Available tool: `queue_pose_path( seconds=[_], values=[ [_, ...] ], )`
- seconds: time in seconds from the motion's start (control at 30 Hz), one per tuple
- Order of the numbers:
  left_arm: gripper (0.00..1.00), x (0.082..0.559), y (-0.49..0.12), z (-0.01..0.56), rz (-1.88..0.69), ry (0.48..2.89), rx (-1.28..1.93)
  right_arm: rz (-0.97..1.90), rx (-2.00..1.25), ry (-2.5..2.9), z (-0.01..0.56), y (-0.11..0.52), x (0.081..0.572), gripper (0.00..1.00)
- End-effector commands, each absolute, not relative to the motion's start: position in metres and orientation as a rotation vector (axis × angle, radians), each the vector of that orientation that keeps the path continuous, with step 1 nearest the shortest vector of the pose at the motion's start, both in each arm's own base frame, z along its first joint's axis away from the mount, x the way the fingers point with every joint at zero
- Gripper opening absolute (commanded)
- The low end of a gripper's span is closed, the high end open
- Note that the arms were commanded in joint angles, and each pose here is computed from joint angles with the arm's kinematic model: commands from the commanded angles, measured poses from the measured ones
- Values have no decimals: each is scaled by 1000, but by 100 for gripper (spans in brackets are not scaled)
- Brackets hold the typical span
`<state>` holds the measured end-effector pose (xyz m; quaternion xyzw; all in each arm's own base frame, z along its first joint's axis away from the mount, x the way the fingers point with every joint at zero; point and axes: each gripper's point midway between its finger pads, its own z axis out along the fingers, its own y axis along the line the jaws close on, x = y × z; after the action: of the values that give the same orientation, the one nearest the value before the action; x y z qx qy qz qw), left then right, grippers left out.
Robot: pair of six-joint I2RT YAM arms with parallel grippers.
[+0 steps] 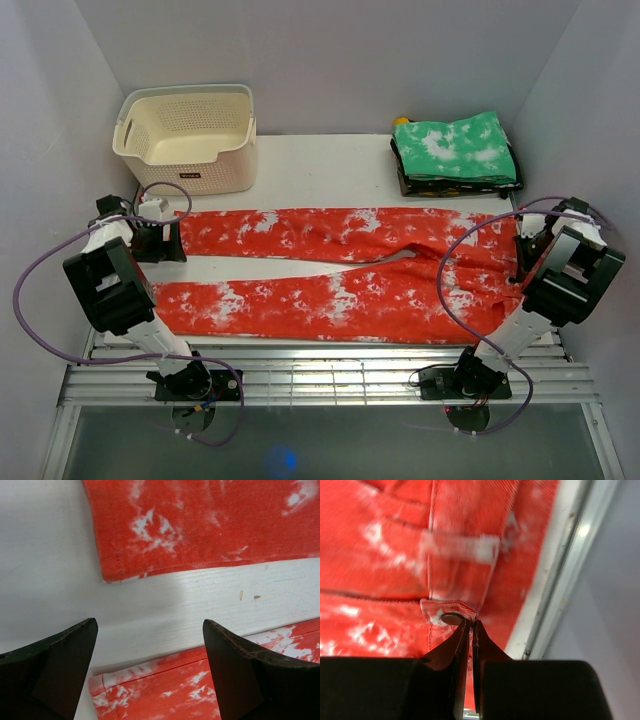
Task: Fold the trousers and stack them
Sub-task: Flatten the trousers out
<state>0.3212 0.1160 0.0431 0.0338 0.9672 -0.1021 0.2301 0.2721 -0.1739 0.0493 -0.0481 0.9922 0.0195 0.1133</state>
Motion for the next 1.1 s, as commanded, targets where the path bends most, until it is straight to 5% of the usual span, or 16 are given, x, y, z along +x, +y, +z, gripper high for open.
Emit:
queue_pose_path(
  seconds=[0.0,0.17,0.27,0.57,0.8,1.03,1.07],
  values=[
    [97,332,117,70,-244,2571,148,-120,-157,2974,15,-201,259,8],
    [91,349,121,78,-260,2545,137,-56,-148,3002,3,-195,259,8],
    [90,363,121,85,-289,2512,138,2,-140,2922,27,-189,277,24],
    [75,401,110,83,-383,2464,116,184,-227,2780,88,-135,330,18],
    [65,394,100,44,-406,2543,54,324,-257,2851,41,-94,335,11],
    [32,356,160,-12,-28,2777,-107,166,-317,2961,-15,-113,319,8],
    [21,353,169,-14,8,2788,-120,144,-326,2966,-18,-116,318,8]
  ],
)
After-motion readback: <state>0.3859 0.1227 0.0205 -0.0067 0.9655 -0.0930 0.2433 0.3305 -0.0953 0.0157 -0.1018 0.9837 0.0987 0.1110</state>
